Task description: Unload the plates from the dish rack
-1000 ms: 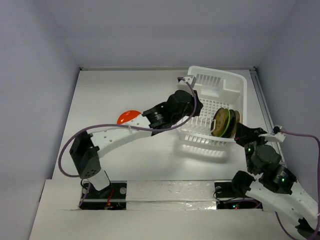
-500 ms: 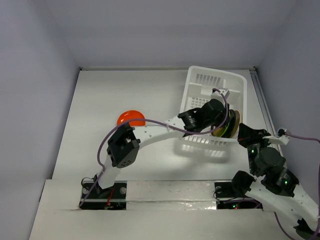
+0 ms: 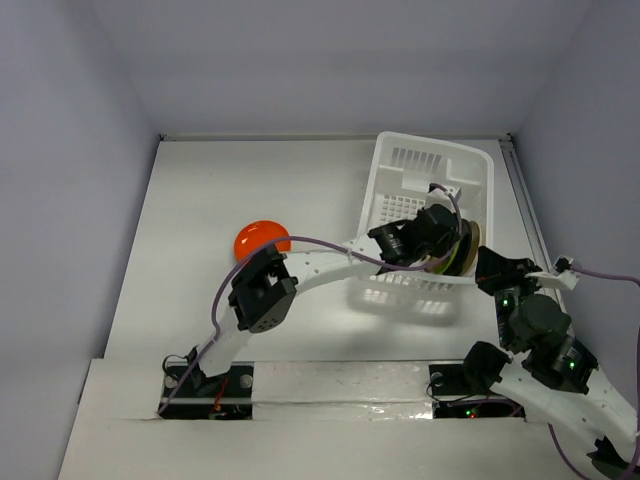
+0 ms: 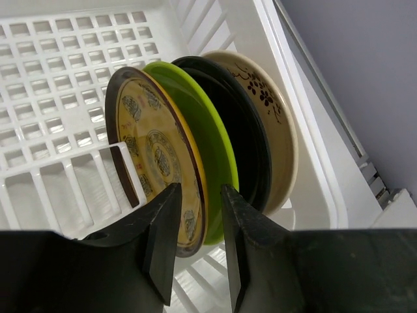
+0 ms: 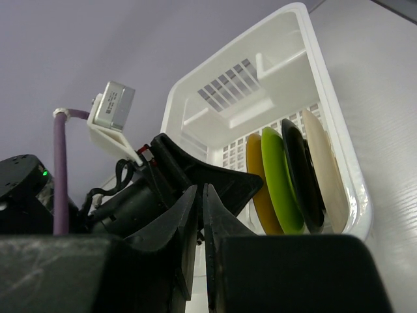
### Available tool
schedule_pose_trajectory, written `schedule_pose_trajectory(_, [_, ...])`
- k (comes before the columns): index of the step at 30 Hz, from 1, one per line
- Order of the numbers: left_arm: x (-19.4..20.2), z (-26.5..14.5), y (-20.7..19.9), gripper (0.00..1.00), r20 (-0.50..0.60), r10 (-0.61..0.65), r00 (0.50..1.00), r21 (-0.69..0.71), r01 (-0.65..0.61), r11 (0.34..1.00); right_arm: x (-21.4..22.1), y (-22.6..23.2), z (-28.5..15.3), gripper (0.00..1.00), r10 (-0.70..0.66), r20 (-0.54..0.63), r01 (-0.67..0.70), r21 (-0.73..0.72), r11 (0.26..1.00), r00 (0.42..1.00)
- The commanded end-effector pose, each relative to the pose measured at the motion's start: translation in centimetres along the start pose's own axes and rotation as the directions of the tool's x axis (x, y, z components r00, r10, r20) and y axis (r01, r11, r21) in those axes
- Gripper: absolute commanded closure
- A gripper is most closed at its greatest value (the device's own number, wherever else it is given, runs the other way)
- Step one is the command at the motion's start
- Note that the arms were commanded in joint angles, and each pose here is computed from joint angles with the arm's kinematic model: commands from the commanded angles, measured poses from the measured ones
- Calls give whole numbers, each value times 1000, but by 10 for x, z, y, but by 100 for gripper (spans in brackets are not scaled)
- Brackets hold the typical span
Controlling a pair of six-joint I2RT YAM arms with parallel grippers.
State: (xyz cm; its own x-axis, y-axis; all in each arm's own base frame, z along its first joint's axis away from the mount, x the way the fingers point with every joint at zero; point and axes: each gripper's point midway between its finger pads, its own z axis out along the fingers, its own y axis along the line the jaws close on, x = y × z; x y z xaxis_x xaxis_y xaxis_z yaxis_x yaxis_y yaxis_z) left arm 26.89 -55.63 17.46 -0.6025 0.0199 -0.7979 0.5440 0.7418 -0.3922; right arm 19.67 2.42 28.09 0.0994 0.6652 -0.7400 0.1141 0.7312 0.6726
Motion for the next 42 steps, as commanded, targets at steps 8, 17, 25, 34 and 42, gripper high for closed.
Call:
schedule_pose_trajectory(8, [-10, 10, -14, 84, 41, 30, 999, 0, -30, 1000, -5, 4, 1, 86, 20, 17, -20, -7, 1000, 1000])
schedule_pose_trajectory(17, [-26, -2, -16, 100, 94, -6, 996, 7, 5, 1000, -1, 6, 1, 86, 8, 8, -8, -15, 1000, 1000])
schedule_pose_trajectory(25, [-65, -38, -30, 100, 193, -85, 977, 80, 71, 994, -1, 7, 2, 86, 0, 6, 0, -11, 1000, 1000])
schedule_pose_trajectory(34, [-103, -79, -28, 100, 300, -128, 945, 91, 105, 990, 0, 7, 3, 86, -1, 6, 1, -9, 1000, 1000])
schedule_pose_trajectory(42, [-132, -129, -14, 100, 393, -155, 906, 84, 133, 988, 0, 7, 3, 86, -3, 4, 3, -10, 1000, 1000])
